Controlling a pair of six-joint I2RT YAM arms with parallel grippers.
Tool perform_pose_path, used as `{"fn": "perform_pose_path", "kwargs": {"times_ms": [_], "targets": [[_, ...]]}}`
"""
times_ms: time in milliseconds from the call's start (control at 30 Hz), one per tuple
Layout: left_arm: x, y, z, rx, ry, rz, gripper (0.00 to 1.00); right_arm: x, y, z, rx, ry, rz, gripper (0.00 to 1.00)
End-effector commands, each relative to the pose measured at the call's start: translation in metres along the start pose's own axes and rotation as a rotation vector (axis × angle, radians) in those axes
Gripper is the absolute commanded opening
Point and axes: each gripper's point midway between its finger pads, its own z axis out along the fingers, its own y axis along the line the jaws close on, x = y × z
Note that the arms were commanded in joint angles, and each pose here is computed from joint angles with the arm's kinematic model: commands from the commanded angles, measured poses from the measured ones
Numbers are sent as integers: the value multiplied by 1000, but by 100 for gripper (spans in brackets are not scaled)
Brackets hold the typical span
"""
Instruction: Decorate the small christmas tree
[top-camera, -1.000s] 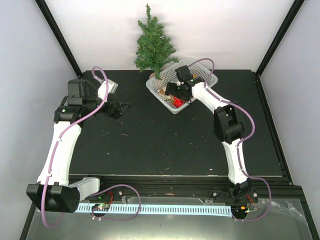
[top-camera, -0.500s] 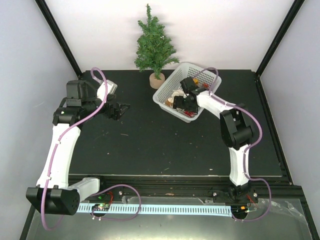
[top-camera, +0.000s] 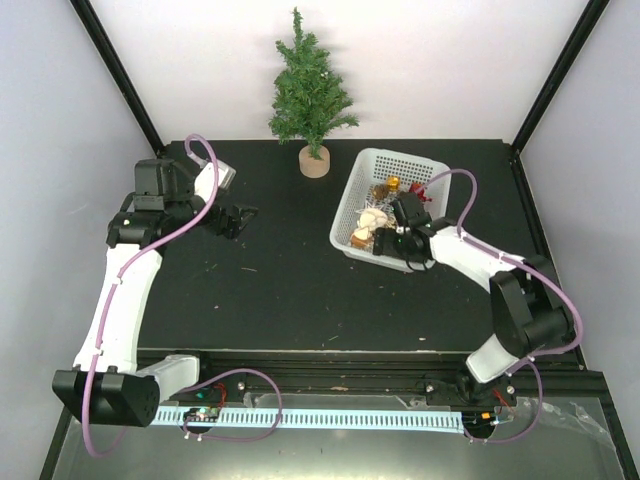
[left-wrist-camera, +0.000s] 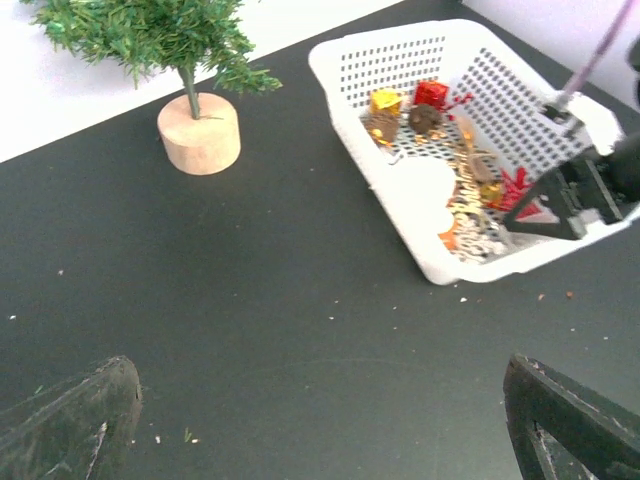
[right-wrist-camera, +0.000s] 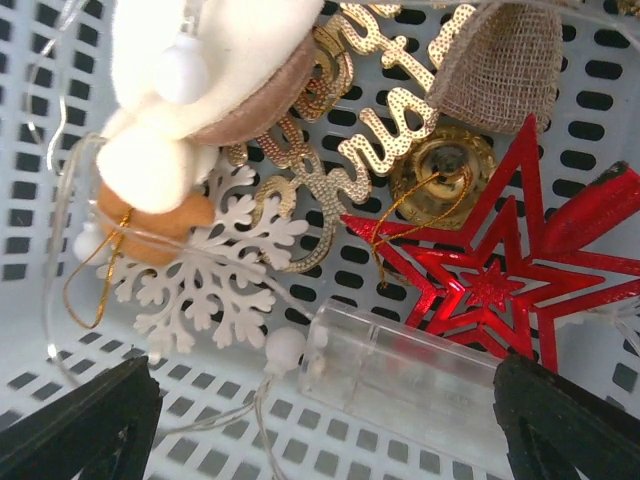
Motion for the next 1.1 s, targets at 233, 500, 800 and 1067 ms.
{"fn": "perform_pose_path", "kwargs": {"times_ms": [233,500,800,1067], "targets": [[-49,29,-1,-132,-112,157,99,26,-15,-80,-93,-142,46,90],[-108,73,64,-120,-148,173,92,7,-6,-149,-172,-299,4,89],[-182,109,118,-79,-342,137,87,11,9,-145,-268,-295,-4,88],[-253,96,133,11,-546,219,77,9,11,-134,-254,-268,-18,88]]}}
